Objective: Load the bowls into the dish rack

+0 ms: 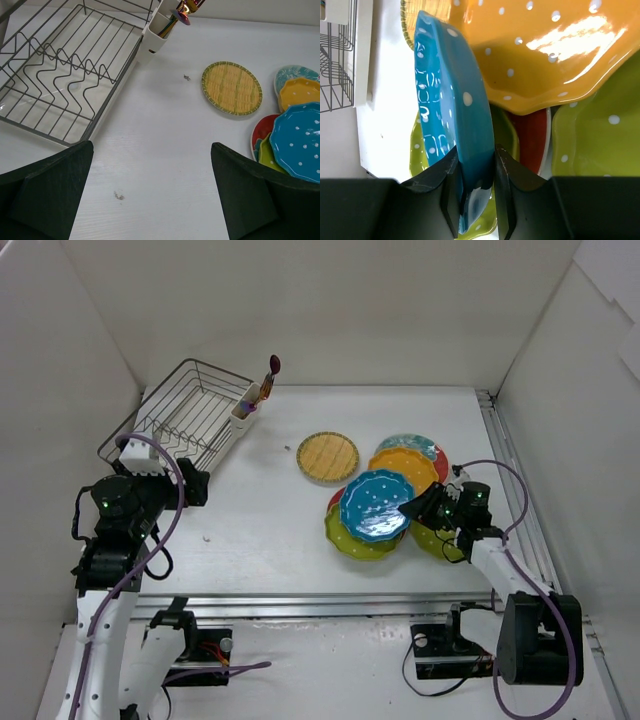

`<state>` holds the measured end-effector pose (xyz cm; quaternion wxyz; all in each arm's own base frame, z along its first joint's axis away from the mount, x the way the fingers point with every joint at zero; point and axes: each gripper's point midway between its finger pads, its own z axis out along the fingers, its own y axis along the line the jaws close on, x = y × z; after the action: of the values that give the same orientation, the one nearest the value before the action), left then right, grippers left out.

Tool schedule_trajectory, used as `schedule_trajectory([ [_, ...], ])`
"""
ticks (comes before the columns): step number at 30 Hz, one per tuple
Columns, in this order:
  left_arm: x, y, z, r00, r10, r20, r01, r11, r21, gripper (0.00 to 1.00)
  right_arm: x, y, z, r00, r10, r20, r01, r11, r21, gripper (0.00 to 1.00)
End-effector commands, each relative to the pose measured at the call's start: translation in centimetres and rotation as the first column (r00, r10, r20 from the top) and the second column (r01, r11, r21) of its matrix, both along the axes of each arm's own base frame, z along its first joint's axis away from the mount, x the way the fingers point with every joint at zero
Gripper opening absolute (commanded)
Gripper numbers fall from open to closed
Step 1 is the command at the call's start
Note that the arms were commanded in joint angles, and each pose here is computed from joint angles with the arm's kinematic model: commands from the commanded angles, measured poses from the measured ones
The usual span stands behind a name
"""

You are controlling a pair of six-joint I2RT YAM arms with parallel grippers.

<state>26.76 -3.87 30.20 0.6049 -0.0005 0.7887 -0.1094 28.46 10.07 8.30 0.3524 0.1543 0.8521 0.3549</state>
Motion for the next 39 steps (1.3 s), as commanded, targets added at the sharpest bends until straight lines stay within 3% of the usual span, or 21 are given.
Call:
schedule_trajectory([
  [1,0.8,-1.0,1.9,0.997,-0.052,0.066,0.053,0.998,-0.021,0.99,1.6,0.3,5.3,0.983,0.038,0.181,-0.037,0.999,-0.006,0.00],
  [7,1.3,-4.4,1.8,0.976,-0.216,0.026,0.218,0.966,-0.138,1.00,2.2,1.3,9.1,0.957,0.080,0.278,-0.092,0.995,0.030,0.00],
  [11,0.7,-7.6,1.7,0.925,-0.378,0.048,0.379,0.900,-0.214,0.99,2.6,2.0,11.6,0.938,0.098,0.333,-0.129,0.989,0.074,0.00],
  [17,0.9,-12.2,1.6,0.871,-0.485,0.081,0.486,0.821,-0.299,0.99,3.2,2.6,15.2,0.908,0.123,0.400,-0.175,0.980,0.097,0.00],
  [30,2.9,-23.5,0.1,0.724,-0.687,0.058,0.646,0.645,-0.408,0.94,2.8,3.7,19.6,0.860,0.158,0.486,-0.261,0.953,0.151,0.00],
  [36,3.3,-27.0,0.1,0.669,-0.740,0.072,0.682,0.572,-0.455,0.92,2.1,4.5,20.6,0.836,0.181,0.518,-0.297,0.943,0.150,0.00],
  [39,3.7,-27.8,-0.2,0.667,-0.743,0.063,0.673,0.563,-0.479,0.90,1.6,4.9,20.7,0.828,0.190,0.527,-0.307,0.941,0.145,0.00],
])
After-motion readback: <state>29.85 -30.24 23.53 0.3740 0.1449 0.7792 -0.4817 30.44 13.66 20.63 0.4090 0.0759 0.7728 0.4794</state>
